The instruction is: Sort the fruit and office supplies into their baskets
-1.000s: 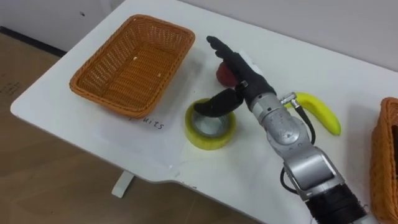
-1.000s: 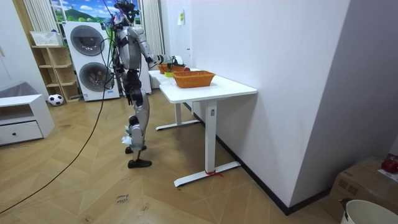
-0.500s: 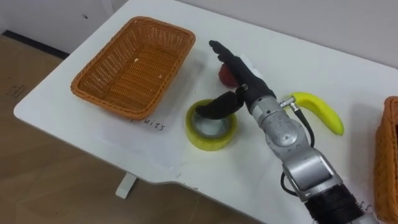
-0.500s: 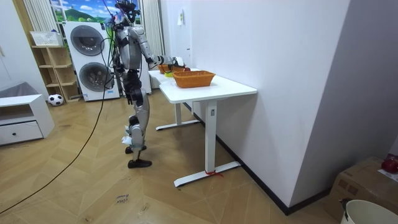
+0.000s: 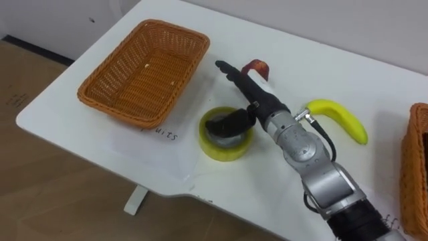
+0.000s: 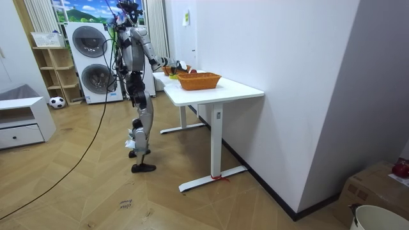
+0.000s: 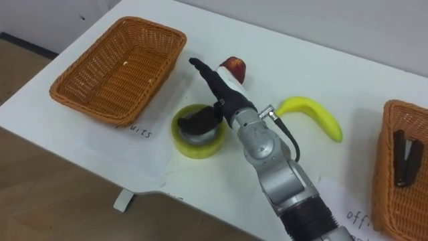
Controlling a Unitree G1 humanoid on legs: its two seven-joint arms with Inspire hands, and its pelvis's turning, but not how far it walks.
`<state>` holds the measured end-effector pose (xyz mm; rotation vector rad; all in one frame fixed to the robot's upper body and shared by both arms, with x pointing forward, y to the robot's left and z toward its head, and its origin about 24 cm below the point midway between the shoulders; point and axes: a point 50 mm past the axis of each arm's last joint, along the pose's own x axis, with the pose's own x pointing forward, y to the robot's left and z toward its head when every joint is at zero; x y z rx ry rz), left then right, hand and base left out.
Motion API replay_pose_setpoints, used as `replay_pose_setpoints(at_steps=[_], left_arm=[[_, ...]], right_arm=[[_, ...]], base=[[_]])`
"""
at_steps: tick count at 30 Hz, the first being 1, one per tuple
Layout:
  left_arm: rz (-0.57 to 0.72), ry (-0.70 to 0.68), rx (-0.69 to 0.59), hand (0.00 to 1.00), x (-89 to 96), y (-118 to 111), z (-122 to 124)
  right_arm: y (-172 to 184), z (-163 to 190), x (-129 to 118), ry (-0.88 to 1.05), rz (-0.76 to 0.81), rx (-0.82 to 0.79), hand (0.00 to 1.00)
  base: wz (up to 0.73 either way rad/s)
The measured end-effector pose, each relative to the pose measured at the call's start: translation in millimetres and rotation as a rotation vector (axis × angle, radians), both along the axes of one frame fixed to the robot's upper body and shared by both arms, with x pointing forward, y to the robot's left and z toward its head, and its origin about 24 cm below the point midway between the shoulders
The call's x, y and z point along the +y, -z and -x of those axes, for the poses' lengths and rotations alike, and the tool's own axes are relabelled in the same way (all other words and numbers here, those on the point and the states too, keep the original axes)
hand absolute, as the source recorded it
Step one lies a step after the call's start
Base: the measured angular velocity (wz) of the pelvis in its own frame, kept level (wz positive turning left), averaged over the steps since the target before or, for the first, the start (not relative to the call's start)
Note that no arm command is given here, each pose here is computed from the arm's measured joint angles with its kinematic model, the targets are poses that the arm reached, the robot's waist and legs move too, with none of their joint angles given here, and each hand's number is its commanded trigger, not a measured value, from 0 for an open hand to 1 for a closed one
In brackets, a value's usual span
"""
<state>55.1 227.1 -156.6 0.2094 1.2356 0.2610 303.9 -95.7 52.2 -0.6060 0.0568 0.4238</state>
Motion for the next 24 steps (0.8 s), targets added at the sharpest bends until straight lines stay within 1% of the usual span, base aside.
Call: replay_pose_setpoints(at_steps=[10, 20, 24], left_arm=[[0.013, 0.000, 0.002, 0.00, 2.6, -0.3, 0.5], [0.001, 0.006, 0.003, 0.00, 8.6, -1.8, 0.2], [0.009, 0.005, 0.006, 0.00, 8.9, -1.6, 0.6]], right_arm=[[0.7, 0.9, 0.8, -0.056, 0.082, 0.010, 0.00], [-5.6, 2.5, 3.8, -0.100, 0.123, 0.022, 0.00], [-5.8, 3.0, 3.2, -0.127, 0.167, 0.028, 0.00]], base=[[0.00], [0.00], [0.00]])
